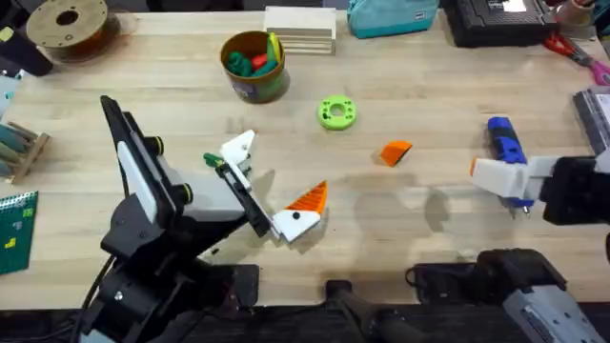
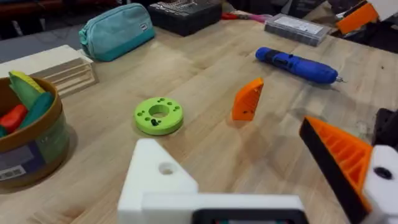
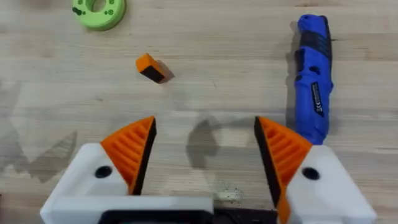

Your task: Pick up the gripper from the table and insert it into the empty holder that is missing its gripper. Then pick up a screw, insert it into the mounting hole, and use the screwdriver to tighten it. Finally, clean up the table by picking up the vegetable and placing it into the bucket.

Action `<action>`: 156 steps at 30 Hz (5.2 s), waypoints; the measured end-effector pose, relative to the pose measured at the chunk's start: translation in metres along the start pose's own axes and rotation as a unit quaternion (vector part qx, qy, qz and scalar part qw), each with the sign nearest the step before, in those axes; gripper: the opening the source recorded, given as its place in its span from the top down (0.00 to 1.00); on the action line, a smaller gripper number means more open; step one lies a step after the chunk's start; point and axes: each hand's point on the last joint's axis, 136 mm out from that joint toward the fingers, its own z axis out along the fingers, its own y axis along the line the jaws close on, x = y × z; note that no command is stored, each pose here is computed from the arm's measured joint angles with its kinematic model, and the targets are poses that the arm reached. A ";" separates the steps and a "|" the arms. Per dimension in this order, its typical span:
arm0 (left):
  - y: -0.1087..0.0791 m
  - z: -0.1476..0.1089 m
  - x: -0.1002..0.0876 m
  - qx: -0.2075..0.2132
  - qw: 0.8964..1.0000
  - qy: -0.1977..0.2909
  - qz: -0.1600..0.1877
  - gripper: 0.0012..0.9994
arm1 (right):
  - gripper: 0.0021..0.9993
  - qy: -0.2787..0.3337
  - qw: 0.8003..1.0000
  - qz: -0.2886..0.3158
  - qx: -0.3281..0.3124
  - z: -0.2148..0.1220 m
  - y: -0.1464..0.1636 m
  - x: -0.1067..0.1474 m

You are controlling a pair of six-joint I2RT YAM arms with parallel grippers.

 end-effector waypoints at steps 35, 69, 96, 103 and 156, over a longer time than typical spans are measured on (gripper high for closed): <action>-0.002 0.003 -0.003 0.008 0.997 -0.024 0.077 0.01 | 0.07 -0.139 0.985 0.105 -0.024 -0.010 0.004 -0.068; -0.009 0.003 -0.002 0.031 0.999 -0.022 -0.008 0.01 | 0.07 0.173 0.956 -0.210 -0.108 0.115 0.077 -0.021; -0.009 0.003 -0.002 0.031 0.999 -0.022 -0.009 0.01 | 0.94 0.240 0.921 -0.289 -0.102 0.161 0.084 0.000; -0.009 0.003 -0.003 0.031 0.999 -0.022 -0.009 0.01 | 0.98 0.244 0.922 -0.284 -0.102 0.156 0.084 -0.001; -0.008 0.003 -0.003 0.028 0.999 -0.022 -0.009 0.01 | 0.98 0.329 0.674 0.030 -0.660 0.090 0.284 -0.025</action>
